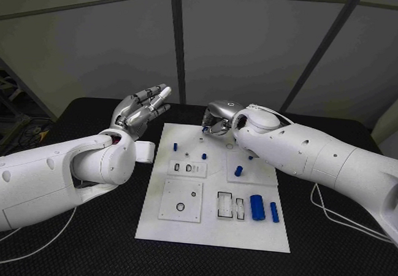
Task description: Assemble the parts on the task board
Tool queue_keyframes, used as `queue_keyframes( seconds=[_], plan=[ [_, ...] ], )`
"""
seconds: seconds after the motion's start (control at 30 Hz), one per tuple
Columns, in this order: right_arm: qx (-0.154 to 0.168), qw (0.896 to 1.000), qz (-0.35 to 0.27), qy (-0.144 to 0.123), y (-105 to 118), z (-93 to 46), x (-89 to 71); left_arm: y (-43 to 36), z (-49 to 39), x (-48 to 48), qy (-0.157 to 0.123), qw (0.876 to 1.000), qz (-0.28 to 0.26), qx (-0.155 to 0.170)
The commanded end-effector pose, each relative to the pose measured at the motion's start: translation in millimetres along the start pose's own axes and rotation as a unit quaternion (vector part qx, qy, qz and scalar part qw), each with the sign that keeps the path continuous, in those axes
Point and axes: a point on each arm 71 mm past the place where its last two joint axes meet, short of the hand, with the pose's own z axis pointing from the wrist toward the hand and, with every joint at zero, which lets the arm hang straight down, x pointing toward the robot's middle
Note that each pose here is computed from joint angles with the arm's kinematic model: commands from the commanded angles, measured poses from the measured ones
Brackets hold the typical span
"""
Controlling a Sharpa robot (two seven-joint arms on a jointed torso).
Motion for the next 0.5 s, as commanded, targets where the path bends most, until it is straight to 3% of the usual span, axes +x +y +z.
queue_keyframes(
  seconds=[0.03, 0.5],
  plan=[
    [-0.007, 1.000, 0.003, -0.002, 1.2, 0.3, -1.7, -1.7, 0.5, 1.3, 0.006, 1.000, 0.001, 0.005],
    [-0.014, 1.000, 0.014, 0.007, 5.3, -0.3, -0.6, -2.0, 0.3, 0.8, 0.005, 1.000, 0.002, 0.005]
  ],
)
